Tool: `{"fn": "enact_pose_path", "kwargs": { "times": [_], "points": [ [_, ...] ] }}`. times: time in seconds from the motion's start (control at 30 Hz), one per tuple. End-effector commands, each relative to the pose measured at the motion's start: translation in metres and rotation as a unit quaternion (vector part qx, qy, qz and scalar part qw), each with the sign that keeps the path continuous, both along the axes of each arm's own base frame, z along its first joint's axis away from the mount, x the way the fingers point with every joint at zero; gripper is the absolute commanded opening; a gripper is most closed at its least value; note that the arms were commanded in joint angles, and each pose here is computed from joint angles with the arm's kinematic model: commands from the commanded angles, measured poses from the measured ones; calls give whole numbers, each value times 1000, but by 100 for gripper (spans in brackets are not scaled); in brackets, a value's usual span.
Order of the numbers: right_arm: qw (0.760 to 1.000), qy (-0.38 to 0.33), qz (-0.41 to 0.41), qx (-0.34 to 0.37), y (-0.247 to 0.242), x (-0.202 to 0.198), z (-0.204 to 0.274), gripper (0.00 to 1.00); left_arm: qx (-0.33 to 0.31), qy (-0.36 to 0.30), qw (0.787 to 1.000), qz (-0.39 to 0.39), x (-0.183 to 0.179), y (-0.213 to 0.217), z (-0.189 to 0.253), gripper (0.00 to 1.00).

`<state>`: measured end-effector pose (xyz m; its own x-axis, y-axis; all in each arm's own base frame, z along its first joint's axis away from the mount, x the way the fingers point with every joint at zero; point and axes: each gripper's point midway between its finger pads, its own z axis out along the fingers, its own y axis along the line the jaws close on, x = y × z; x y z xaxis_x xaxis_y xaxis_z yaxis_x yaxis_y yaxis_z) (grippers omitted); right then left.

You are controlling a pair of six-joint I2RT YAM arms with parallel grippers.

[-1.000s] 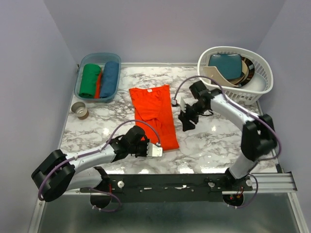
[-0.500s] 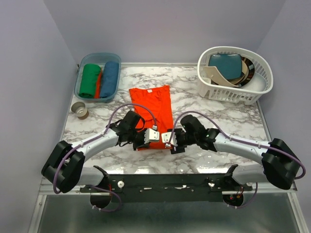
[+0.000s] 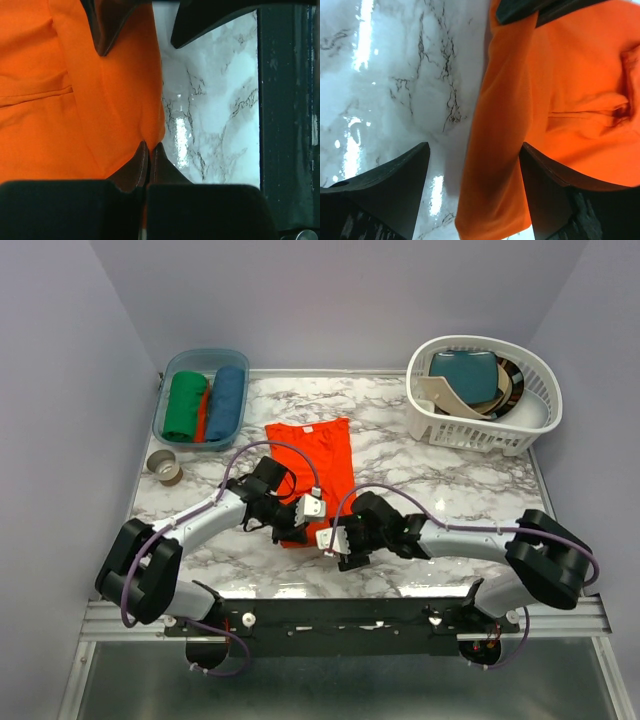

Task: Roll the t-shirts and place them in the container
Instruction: Roll the T-shirt to the center of the board.

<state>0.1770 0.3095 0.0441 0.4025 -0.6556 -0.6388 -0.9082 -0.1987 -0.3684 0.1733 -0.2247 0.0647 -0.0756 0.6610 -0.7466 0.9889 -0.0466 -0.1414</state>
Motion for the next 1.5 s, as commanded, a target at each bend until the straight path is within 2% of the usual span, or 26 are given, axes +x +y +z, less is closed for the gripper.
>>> {"fn": "enact_pose_path", "kwargs": {
  "times": [0.0, 0.07, 0.17, 0.2, 0.23, 0.27, 0.3, 0.33, 0.4, 0.43, 0.5, 0.53, 0.57, 0.6, 0.67, 0.83, 0.97, 1.07, 1.33, 1.47],
  "points": [
    [999, -40, -35, -6, 9, 24, 3, 79, -23, 31, 999, -26, -9, -3, 10, 0],
    [998, -41, -49, -13, 10, 30, 1, 74, -26, 37, 999, -28, -9, -2, 11, 0],
    [996, -54, -68, -16, 7, 37, 2, 53, -27, 43, 998, -31, -9, -1, 11, 0],
    [996, -53, -69, -15, 7, 37, 3, 40, -26, 43, 998, -31, -8, 0, 11, 0],
    [996, -48, -69, -17, 6, 35, 3, 35, -27, 41, 998, -27, -6, 0, 13, 16],
    [997, -42, -67, -17, 6, 33, 5, 30, -25, 35, 999, -12, -1, 3, 14, 25],
    [998, -32, -61, -13, 9, 30, 8, 23, -26, 32, 999, 9, 4, 5, 14, 30],
    [998, -18, -61, -24, 5, 25, 6, 20, -36, 7, 999, 21, 9, 7, 24, 39],
    [998, 12, -53, -23, 10, 17, 10, 12, -35, -34, 996, 69, 24, 16, 25, 49],
    [998, 32, -52, -35, 5, 12, 7, 11, -47, -64, 993, 88, 27, 19, 39, 56],
    [996, 68, -43, -39, 6, 3, 5, 8, -44, -106, 987, 114, 31, 28, 36, 63],
    [995, 79, -45, -45, 6, 2, 5, 7, -56, -136, 982, 122, 30, 31, 48, 74],
    [994, 86, -44, -49, 6, 1, 5, 7, -61, -146, 979, 129, 29, 33, 50, 95],
    [993, 93, -49, -58, 4, 1, 0, 7, -65, -151, 977, 138, 26, 35, 44, 99],
    [992, 99, -55, -59, 5, 4, 1, 7, -82, -168, 973, 139, 20, 35, 50, 99],
    [990, 110, -64, -66, 5, 8, -2, 7, -75, -209, 965, 141, 18, 34, 30, 99],
    [987, 121, -74, -75, 3, 9, -3, 7, -80, -210, 968, 109, 10, 30, 22, 98],
    [986, 122, -82, -75, 0, 10, -1, 8, -83, -220, 966, 104, 10, 30, 24, 95],
    [983, 131, -101, -80, -5, 12, -5, 8, -76, -245, 966, 13, -15, 22, 0, 91],
    [983, 131, -102, -77, -4, 13, -3, 8, -56, -248, 967, -8, -12, 18, -13, 88]
  ]
}}
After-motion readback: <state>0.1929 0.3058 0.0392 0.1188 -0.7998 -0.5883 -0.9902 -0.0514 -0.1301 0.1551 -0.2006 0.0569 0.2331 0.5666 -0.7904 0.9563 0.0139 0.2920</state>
